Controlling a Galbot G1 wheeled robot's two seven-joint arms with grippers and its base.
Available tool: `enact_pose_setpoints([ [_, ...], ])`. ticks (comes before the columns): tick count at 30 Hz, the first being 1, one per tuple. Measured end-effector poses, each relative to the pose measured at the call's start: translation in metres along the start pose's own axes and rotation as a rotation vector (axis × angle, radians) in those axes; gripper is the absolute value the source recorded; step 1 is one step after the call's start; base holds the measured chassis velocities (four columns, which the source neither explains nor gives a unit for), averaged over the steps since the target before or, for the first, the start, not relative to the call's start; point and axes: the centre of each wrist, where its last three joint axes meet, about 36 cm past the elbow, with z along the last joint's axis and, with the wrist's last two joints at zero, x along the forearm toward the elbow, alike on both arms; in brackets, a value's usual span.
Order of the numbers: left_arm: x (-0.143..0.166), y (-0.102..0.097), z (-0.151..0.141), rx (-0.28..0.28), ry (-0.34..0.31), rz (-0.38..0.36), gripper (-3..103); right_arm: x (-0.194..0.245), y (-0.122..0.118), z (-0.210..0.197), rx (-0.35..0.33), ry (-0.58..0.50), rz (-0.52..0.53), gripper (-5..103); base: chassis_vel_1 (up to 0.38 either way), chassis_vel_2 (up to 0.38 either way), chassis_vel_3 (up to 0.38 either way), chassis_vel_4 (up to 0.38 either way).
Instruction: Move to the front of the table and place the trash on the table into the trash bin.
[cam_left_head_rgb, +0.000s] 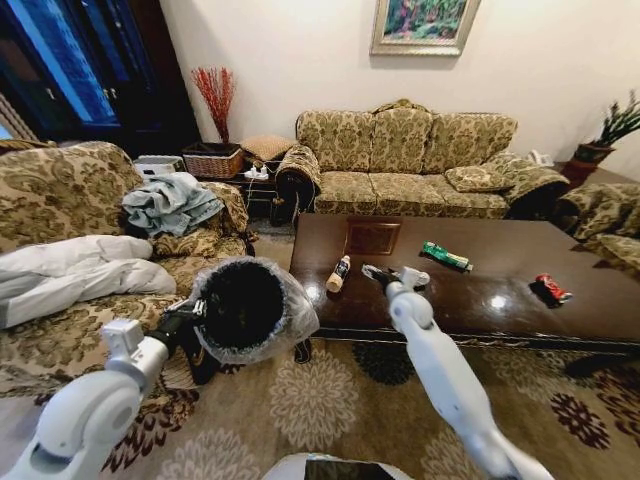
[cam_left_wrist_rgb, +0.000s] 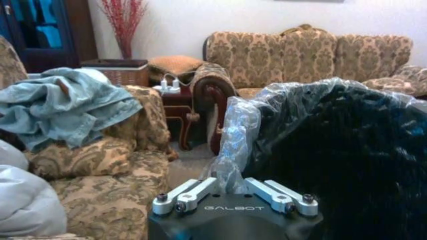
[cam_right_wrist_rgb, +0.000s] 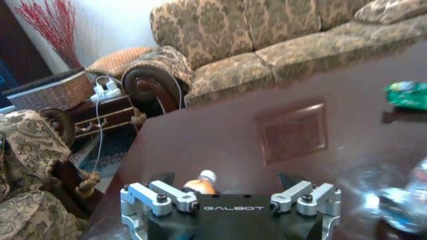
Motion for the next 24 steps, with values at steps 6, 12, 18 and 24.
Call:
enact_pose_setpoints([
  [6, -0.001, 0.004, -0.004, 0.004, -0.017, -0.002, 2, -0.022, 0.030, -0.004, -0.007, 0.080, 0.006, 100, 0.000, 0.000, 0.000, 0.000],
  [12, 0.000, 0.003, -0.005, 0.009, -0.027, 0.001, 2, -0.047, 0.057, -0.005, -0.040, 0.200, 0.040, 100, 0.000, 0.000, 0.000, 0.000],
  [18, 0.000, 0.007, -0.003, 0.014, -0.031, -0.016, 2, -0.073, 0.064, -0.011, -0.040, 0.273, 0.057, 100, 0.000, 0.000, 0.000, 0.000],
  [24, 0.001, 0.008, -0.002, 0.020, -0.037, -0.023, 2, -0.098, 0.072, -0.015, 0.002, 0.320, 0.077, 100, 0.000, 0.000, 0.000, 0.000],
])
